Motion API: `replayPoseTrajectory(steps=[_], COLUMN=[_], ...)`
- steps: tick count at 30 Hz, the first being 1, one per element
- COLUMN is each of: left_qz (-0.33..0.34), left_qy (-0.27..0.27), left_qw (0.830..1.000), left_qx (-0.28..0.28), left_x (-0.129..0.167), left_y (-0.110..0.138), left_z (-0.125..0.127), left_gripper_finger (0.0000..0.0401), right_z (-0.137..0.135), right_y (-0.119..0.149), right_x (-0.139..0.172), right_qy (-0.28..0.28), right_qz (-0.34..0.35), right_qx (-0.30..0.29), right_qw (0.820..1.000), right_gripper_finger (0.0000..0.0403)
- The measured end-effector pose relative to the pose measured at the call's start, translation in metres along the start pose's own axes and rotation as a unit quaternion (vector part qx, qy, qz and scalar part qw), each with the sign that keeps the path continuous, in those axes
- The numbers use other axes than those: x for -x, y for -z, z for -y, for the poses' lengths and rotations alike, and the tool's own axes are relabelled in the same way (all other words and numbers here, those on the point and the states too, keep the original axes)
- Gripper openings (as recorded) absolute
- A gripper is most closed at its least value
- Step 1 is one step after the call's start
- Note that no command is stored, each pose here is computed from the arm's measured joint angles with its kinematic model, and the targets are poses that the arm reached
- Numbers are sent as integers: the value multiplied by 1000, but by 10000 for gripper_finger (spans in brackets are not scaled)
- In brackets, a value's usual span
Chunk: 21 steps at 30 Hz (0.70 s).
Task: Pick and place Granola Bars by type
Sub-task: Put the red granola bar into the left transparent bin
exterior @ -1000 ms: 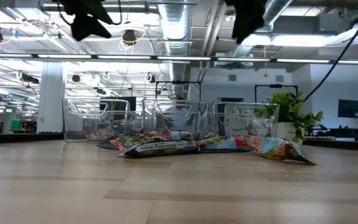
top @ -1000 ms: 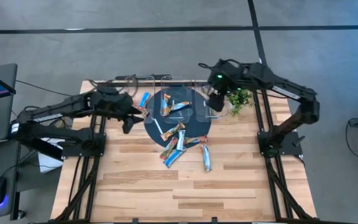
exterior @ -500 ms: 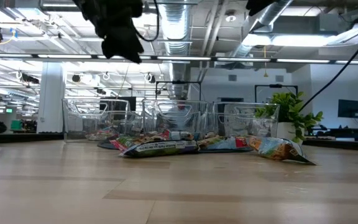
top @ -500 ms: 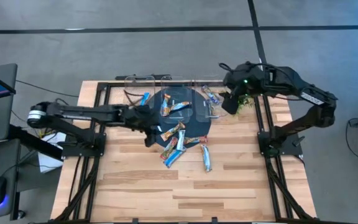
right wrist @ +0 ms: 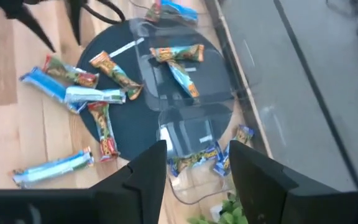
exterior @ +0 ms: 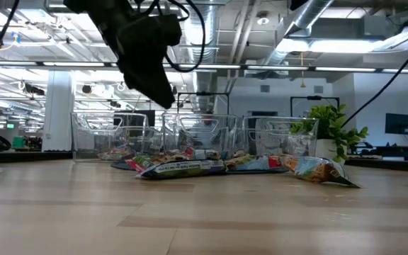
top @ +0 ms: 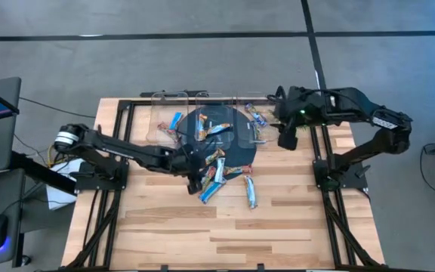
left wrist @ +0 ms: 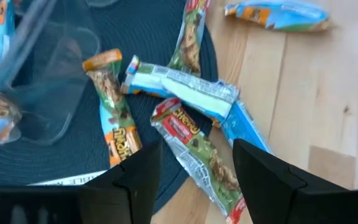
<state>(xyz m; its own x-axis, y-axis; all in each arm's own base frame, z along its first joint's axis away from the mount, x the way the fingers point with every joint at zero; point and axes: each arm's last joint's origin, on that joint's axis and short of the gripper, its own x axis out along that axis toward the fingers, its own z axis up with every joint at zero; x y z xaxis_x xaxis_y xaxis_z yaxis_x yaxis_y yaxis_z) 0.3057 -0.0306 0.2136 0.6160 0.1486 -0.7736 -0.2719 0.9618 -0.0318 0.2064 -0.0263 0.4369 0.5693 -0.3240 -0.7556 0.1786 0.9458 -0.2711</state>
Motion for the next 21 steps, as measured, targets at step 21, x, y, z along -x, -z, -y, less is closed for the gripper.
replayPoseTrajectory(steps=[21], left_qz=[2], left_qy=[-45], left_qw=[999], left_qx=[-1], left_x=[-23], left_y=[11], left_z=[18], left_gripper_finger=[192], right_z=[-15], right_y=[106], right_x=[8], right_qy=[-116], right_qz=[226], right_qx=[-108], right_qw=[961], right_gripper_finger=[128])
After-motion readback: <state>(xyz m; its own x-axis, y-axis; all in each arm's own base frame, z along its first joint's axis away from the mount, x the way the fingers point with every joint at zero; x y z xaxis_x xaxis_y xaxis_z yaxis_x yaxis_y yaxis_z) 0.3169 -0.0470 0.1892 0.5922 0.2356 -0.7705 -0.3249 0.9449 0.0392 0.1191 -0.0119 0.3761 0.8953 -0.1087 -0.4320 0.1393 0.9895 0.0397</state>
